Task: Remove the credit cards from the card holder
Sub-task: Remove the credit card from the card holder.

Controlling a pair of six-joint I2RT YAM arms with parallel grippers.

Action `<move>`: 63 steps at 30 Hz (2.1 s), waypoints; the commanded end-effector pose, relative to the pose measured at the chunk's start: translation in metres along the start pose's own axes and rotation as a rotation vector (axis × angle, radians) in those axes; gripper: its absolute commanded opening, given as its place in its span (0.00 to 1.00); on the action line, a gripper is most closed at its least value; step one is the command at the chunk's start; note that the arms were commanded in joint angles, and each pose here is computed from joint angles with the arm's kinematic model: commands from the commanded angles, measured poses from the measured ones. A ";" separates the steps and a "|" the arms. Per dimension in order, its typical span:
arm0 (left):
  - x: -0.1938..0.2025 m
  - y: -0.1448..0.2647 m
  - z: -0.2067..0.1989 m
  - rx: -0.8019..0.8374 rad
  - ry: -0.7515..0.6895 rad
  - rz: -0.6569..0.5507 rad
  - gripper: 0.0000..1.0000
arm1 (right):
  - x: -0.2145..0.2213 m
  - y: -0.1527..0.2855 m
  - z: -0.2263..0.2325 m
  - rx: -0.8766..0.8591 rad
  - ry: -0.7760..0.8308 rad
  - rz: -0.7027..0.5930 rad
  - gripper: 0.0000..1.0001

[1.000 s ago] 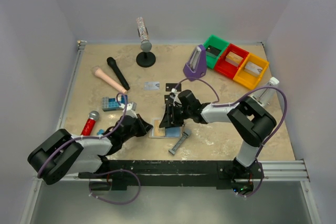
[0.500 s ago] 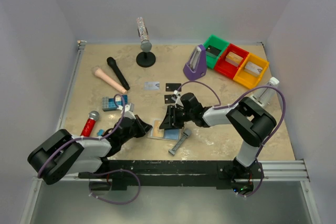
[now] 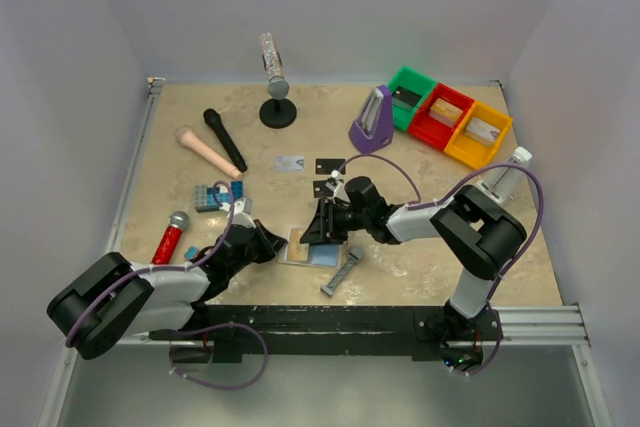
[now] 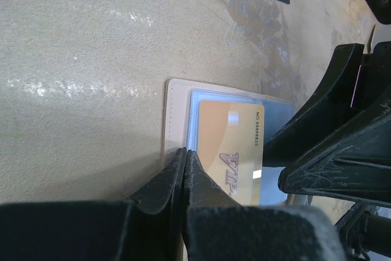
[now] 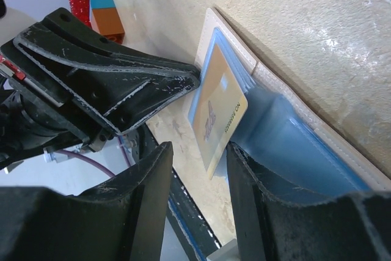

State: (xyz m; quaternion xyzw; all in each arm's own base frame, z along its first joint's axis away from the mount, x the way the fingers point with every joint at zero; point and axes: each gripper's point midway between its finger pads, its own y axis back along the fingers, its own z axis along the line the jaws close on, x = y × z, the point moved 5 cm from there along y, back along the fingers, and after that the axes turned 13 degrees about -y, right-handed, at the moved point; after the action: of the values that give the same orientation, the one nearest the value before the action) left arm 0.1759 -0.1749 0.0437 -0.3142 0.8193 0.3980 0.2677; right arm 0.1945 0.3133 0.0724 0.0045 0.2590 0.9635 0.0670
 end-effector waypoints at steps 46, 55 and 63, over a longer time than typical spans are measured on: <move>0.015 0.008 -0.013 0.125 0.043 0.027 0.00 | -0.005 -0.019 0.027 -0.109 -0.051 0.056 0.46; 0.014 0.008 -0.015 0.134 0.041 0.020 0.00 | 0.000 -0.022 0.026 -0.093 -0.050 0.085 0.46; 0.022 0.012 0.000 0.069 0.054 0.024 0.00 | 0.002 -0.013 0.024 -0.043 -0.020 0.071 0.45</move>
State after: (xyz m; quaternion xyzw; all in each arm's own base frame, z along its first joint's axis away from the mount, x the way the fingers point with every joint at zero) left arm 0.1679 -0.1882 0.0461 -0.3011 0.8428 0.3625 0.2602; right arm 0.1948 0.3318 0.0654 0.0581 0.2488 0.9657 0.0463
